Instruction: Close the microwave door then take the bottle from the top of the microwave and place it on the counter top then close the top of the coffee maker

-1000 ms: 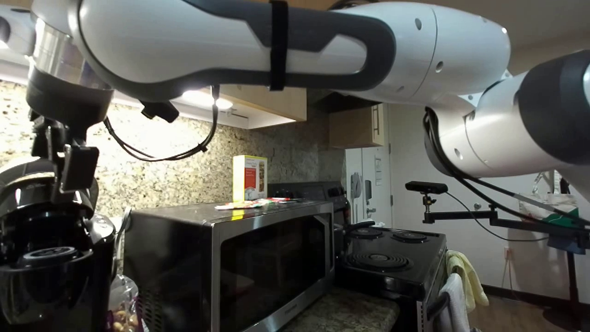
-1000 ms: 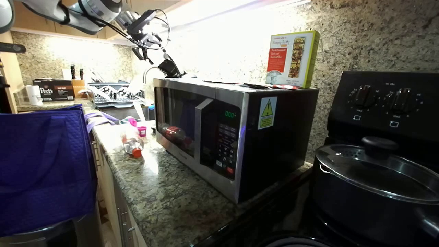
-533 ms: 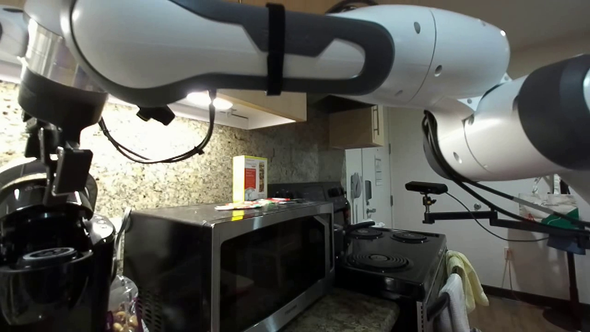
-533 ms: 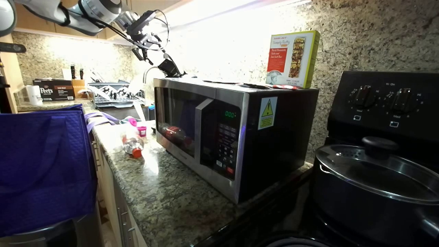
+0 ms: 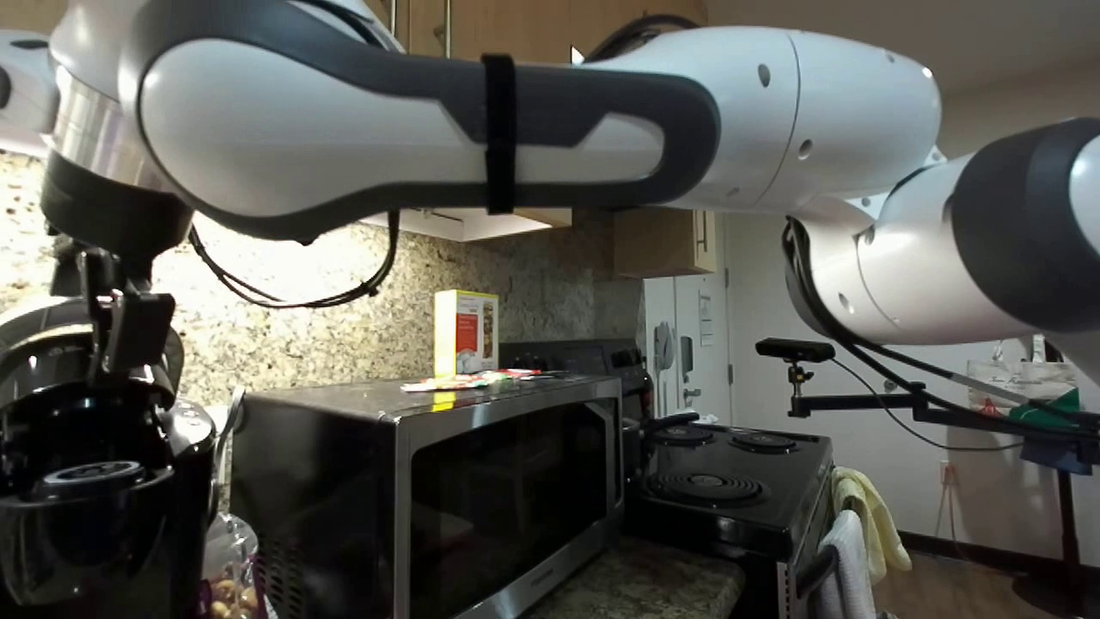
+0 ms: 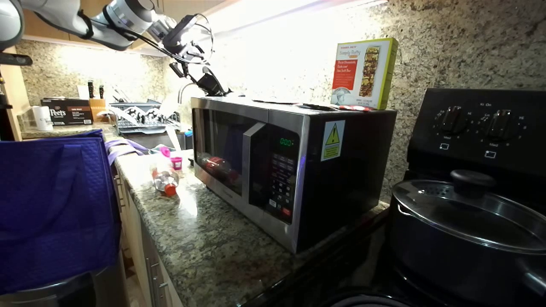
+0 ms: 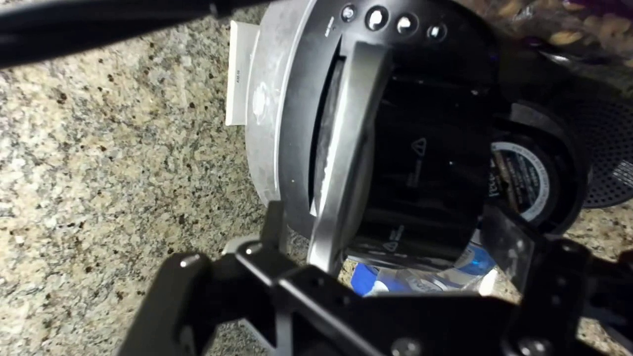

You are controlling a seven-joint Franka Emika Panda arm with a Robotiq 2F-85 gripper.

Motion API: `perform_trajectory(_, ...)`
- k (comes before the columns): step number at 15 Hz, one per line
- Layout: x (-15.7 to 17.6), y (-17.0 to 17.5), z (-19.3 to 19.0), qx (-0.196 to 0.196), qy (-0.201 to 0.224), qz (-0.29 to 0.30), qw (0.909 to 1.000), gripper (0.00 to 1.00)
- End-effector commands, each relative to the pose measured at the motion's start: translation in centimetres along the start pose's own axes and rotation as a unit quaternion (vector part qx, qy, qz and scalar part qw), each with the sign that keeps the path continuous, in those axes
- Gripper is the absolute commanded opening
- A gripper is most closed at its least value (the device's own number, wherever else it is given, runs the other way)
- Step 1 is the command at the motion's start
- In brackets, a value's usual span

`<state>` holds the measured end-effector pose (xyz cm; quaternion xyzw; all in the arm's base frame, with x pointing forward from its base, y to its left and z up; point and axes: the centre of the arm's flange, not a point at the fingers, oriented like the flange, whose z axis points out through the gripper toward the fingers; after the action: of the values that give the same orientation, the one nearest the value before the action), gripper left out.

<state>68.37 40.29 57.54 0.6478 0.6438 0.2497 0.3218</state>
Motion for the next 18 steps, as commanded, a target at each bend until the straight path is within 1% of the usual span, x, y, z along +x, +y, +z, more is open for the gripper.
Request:
perform_trajectory(1,0.2,0.4,1.2,-0.054,-0.028,-0.024,0.9978,1.0)
perform_trajectory(2,0.2,0.4,1.4,-0.06,-0.034,-0.028,0.9972,1.0)
perform_trajectory(3,0.2,0.3,1.7,-0.058,-0.031,-0.028,0.9975,1.0)
perform_trajectory(4,0.3,0.2,2.0,-0.042,-0.026,-0.025,0.9985,1.0)
perform_trajectory(5,0.5,0.0,2.0,-0.024,-0.007,-0.022,0.9994,1.0)
perform_trajectory(7,0.8,-0.1,1.6,-0.006,0.018,-0.017,0.9997,1.0)
perform_trajectory(9,1.7,-0.5,1.0,0.02,0.057,-0.017,0.998,1.0)
perform_trajectory(12,2.9,-1.2,0.0,0.063,0.125,-0.018,0.99,1.0)
perform_trajectory(15,3.3,-1.7,-0.6,0.102,0.172,-0.015,0.9797,1.0)
perform_trajectory(17,3.1,-1.9,-1.0,0.108,0.192,-0.01,0.9753,1.0)
perform_trajectory(18,3.1,-1.7,-1.4,0.083,0.188,-0.022,0.9784,1.0)
